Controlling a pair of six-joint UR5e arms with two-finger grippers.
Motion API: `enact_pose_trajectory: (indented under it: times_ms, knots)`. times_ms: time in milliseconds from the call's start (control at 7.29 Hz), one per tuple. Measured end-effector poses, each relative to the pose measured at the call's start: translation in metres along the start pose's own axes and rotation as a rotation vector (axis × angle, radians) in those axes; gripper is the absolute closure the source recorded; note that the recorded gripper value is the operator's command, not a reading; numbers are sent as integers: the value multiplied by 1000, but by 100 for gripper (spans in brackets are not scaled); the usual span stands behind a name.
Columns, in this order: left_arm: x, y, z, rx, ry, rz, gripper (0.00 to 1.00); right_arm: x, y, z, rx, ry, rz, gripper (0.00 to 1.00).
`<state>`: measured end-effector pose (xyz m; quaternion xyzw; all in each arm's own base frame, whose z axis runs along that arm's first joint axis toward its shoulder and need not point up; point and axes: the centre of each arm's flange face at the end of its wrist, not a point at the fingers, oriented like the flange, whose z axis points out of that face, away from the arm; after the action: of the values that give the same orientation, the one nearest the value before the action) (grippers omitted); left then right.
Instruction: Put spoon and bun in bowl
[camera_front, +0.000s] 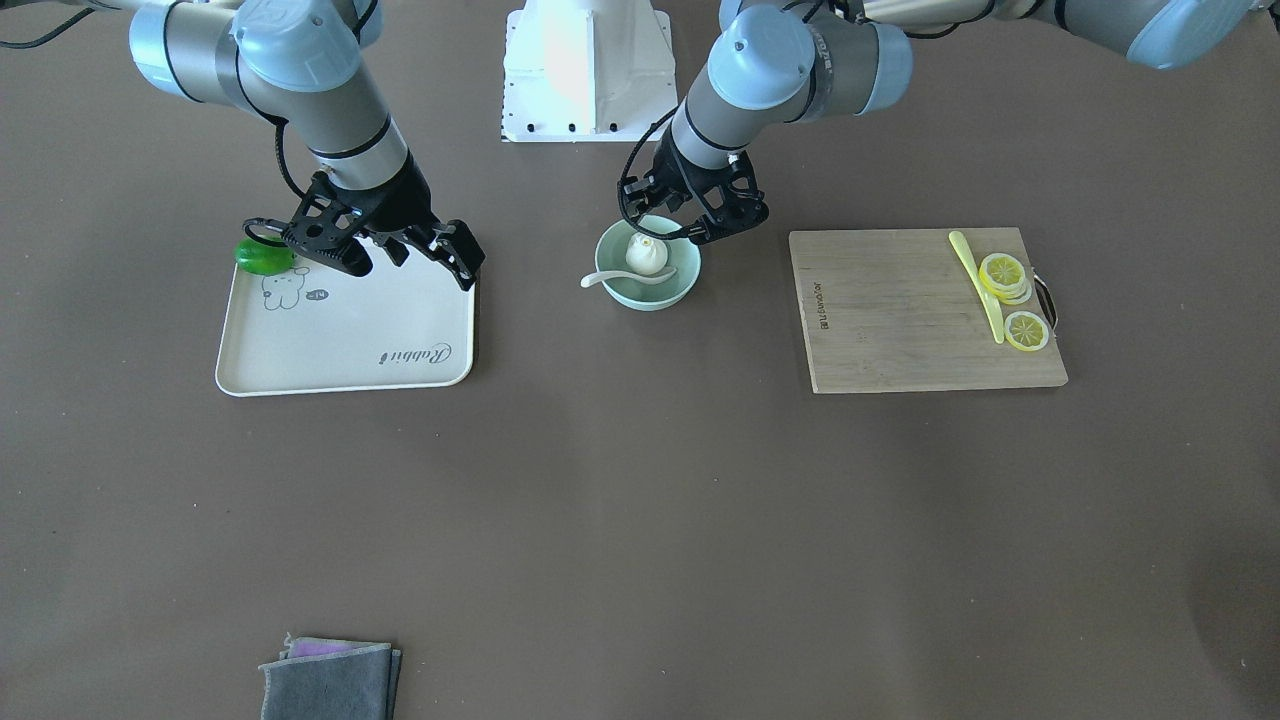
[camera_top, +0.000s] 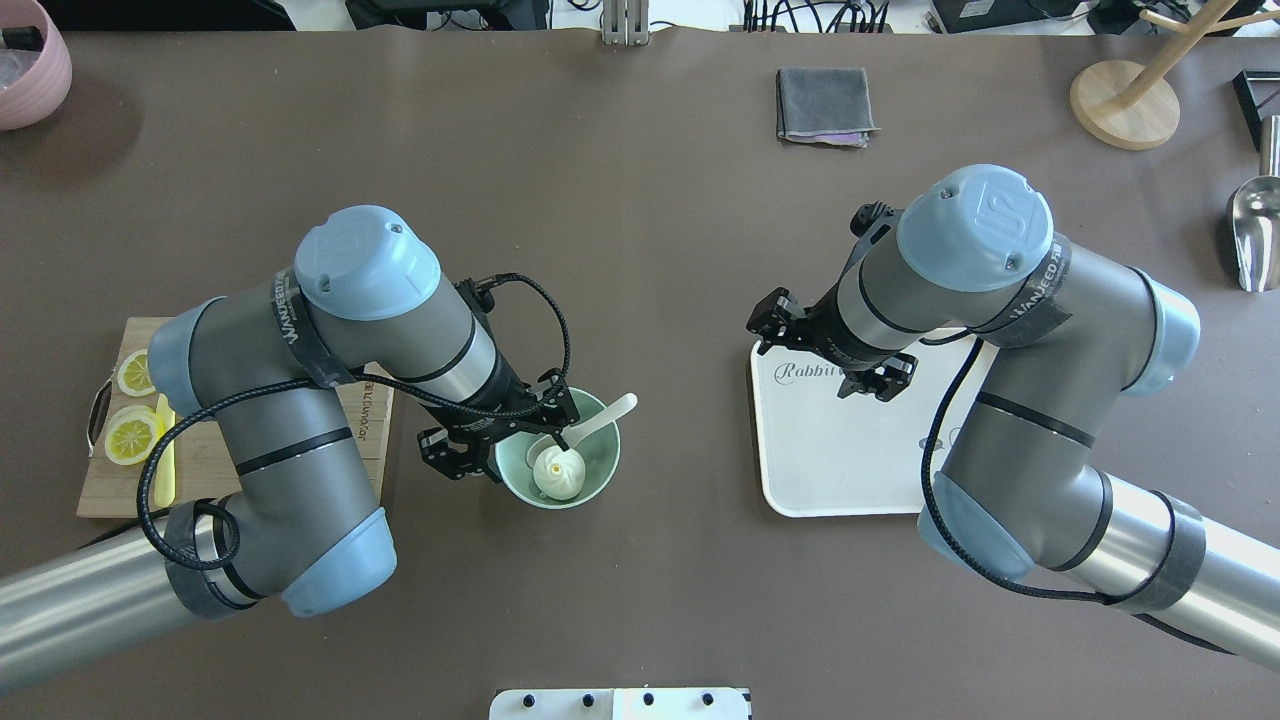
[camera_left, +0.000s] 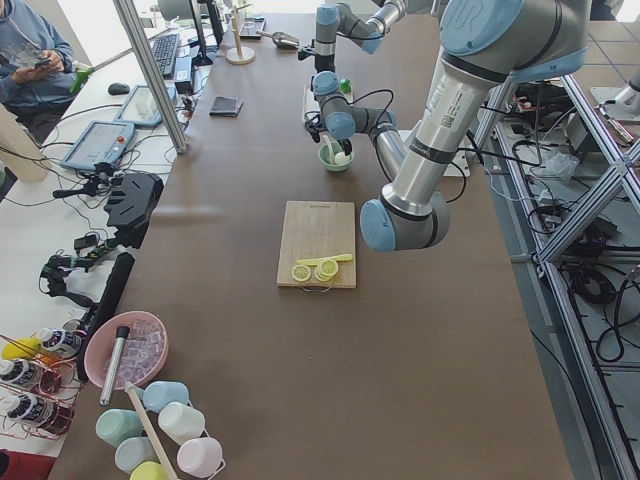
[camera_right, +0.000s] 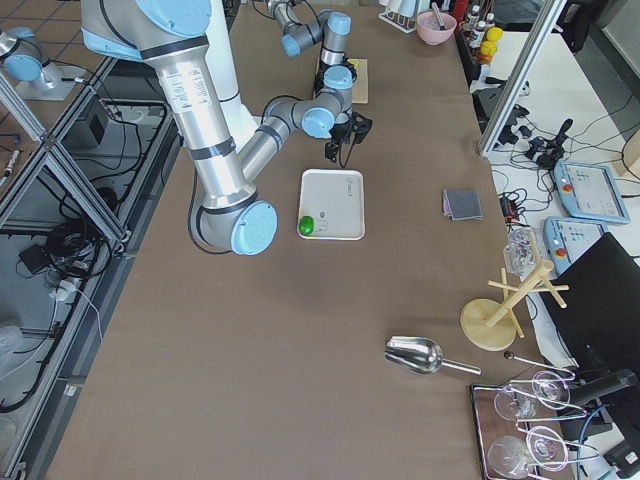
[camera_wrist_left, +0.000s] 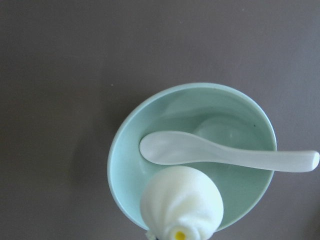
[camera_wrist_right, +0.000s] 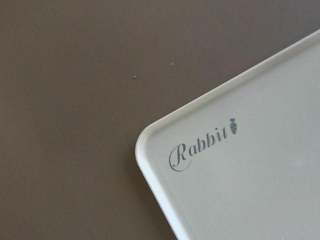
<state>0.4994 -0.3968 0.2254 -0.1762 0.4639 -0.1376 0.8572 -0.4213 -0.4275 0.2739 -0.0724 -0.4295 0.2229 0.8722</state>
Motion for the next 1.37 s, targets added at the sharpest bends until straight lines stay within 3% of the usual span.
enact_pose_trajectory:
  times_ms: [549,961,1373]
  knots:
    - [-118,-131,-43,117,-98,242,2,62,-68,-7,-15,60,-144,0]
    - [-257,-226,-98,117,-189,442,2,160,-152,-40,-52,85,-248,0]
    - [-369,-282,-175,107,-271,551,2,286,-238,-76,-63,91,-366,0]
